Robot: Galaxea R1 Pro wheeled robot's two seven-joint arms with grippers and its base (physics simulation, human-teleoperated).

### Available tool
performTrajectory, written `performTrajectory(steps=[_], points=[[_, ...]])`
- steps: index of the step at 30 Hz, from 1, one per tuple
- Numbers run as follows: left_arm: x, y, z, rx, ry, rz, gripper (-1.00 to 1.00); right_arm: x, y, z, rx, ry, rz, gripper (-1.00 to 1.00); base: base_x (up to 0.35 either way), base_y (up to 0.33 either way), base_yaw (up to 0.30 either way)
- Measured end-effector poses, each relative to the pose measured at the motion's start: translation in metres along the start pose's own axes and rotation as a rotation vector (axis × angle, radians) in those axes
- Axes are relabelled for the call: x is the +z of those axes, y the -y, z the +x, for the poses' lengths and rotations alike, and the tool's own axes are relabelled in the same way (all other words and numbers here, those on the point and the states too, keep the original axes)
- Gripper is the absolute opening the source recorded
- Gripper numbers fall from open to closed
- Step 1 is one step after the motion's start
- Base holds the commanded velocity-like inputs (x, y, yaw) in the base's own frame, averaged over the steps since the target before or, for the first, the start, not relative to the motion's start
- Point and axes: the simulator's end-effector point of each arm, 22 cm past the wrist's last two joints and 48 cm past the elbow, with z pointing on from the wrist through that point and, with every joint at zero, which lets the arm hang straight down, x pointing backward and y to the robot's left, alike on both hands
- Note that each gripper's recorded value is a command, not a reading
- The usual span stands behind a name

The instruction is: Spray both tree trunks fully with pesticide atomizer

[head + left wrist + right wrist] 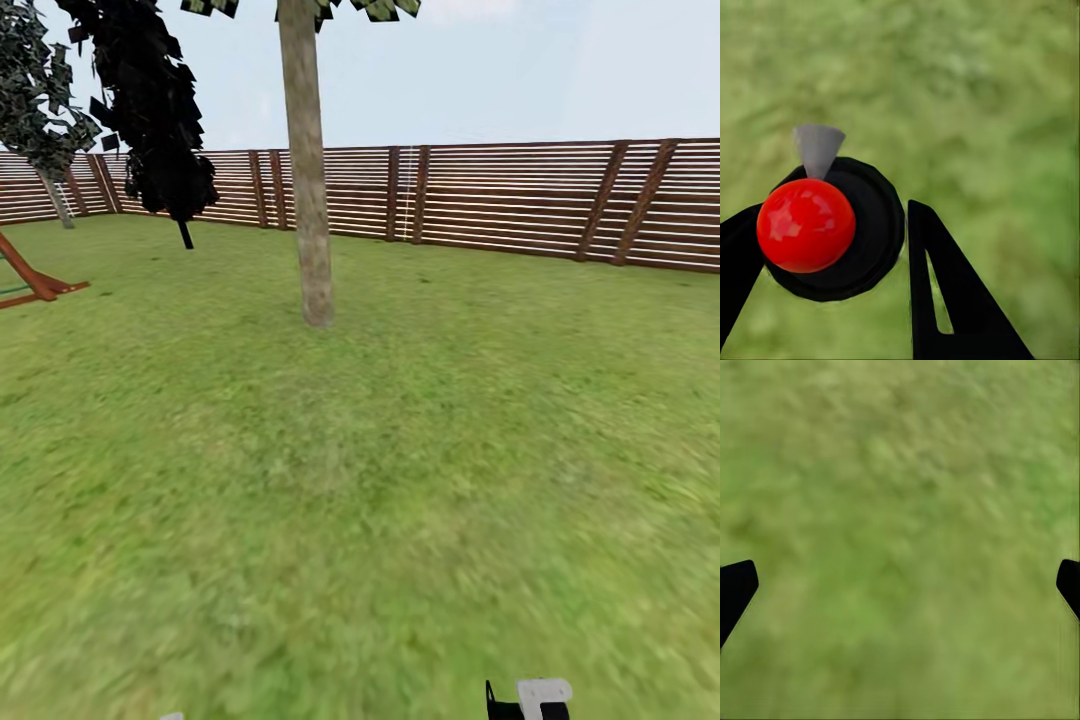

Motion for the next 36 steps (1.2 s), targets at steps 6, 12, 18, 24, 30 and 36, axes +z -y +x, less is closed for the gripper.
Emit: performTrajectory(steps=[6, 12, 18, 24, 30, 36], points=[[0.0000, 0.0000, -0.0002, 0.000, 0.000, 0.000, -1.00, 0.0000, 0.0000, 0.0000, 0.000, 0.000, 0.000, 1.00, 0.339, 0.000, 0.000], [0.0000, 0.0000, 0.0000, 0.001, 0.000, 0.000, -1.00, 0.0000, 0.0000, -0.0001, 0.000, 0.000, 0.000, 1.00, 0.340, 0.000, 0.000], [0.0000, -0.0013, 0.0000, -0.001, 0.000, -0.003, -1.00, 0.0001, 0.0000, -0.0003, 0.000, 0.000, 0.000, 1.00, 0.339, 0.000, 0.000], [0.0001, -0.0012, -0.0006, 0.000, 0.002, -0.002, -1.00, 0.0002, 0.0000, -0.0003, 0.000, 0.000, 0.000, 1.00, 0.339, 0.000, 0.000], [0.0001, -0.0013, -0.0005, 0.000, 0.002, -0.002, -1.00, 0.0001, 0.0000, -0.0002, 0.000, 0.000, 0.000, 1.00, 0.339, 0.000, 0.000], [0.0000, -0.0013, -0.0004, 0.000, 0.002, -0.002, -1.00, 0.0001, 0.0000, -0.0002, 0.000, 0.000, 0.000, 1.00, 0.340, 0.000, 0.000]])
